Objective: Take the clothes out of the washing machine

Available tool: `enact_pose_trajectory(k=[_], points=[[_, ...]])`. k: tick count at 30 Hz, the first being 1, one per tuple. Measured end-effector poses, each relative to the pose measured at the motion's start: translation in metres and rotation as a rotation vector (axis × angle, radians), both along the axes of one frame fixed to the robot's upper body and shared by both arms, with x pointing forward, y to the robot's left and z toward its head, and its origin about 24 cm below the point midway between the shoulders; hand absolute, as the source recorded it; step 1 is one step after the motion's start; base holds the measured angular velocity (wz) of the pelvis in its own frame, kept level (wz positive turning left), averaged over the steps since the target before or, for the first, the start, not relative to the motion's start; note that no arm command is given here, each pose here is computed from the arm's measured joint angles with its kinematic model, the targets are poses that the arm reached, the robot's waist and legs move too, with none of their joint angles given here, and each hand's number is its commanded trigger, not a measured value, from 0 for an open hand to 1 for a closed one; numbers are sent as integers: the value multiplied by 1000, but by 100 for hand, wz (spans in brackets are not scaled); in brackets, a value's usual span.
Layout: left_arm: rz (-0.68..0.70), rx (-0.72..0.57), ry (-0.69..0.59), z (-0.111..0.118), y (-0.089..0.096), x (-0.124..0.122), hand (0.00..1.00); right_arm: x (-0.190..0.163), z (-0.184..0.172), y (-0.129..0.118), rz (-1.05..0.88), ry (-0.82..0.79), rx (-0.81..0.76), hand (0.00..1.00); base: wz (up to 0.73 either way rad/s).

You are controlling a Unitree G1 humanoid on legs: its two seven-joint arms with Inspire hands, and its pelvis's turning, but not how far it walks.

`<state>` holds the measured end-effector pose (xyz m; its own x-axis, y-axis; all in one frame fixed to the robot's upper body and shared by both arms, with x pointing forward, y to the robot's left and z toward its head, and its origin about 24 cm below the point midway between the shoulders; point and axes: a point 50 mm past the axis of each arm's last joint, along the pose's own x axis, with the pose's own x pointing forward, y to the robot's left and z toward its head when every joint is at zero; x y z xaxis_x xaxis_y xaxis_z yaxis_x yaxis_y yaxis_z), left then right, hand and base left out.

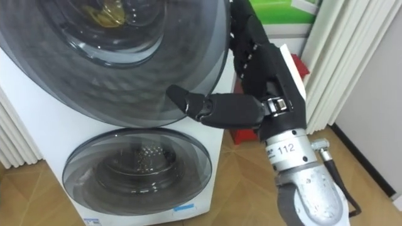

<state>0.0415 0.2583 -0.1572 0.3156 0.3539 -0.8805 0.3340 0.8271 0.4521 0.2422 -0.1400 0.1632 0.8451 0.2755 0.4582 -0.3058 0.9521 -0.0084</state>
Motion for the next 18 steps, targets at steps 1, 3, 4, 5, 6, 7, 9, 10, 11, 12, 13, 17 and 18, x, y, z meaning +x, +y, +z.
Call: enact_pose_trajectory(k=[1, 3, 4, 5, 6, 7, 9, 10, 11, 12, 13, 17, 18], points=[[0, 0, 0, 0, 0, 0, 0, 0, 0, 1, 2, 1, 0, 0, 0], [0, -2, 4, 0, 0, -1, 0, 0, -1, 3, 12, 4, -2, 0, 0], [0, -3, 6, 0, 0, -2, 0, 0, -1, 3, 14, 5, -2, 0, 0], [0, -5, 10, 0, 0, -3, 0, -1, -1, 4, 20, 5, -4, 0, 0], [1, -7, 14, 0, 0, -4, 0, -1, -1, 5, 27, 4, -7, 0, 0], [1, -8, 17, -1, 0, -5, 0, -1, -1, 5, 32, 3, -8, 0, 0], [2, -15, 29, -1, 0, -8, 0, -1, -2, 7, 48, 4, -13, 0, 0], [1, -15, 29, -1, 0, -7, 0, -1, -2, 7, 50, 3, -14, 0, 7], [-1, -16, 26, -1, 0, -6, 0, -1, -2, 7, 53, 3, -16, 0, 14], [-3, -14, 23, 0, 1, -4, 0, -1, -2, 7, 56, 4, -14, 0, 18], [-4, -13, 21, 0, 1, -4, 0, -1, -2, 7, 63, 6, -7, 0, 14], [-19, -9, 23, 0, 1, -3, 0, -2, -2, 10, 85, 7, -2, 0, 9], [-22, -7, 22, 0, 1, -2, 0, -3, -2, 12, 94, 3, -2, 0, 13]])
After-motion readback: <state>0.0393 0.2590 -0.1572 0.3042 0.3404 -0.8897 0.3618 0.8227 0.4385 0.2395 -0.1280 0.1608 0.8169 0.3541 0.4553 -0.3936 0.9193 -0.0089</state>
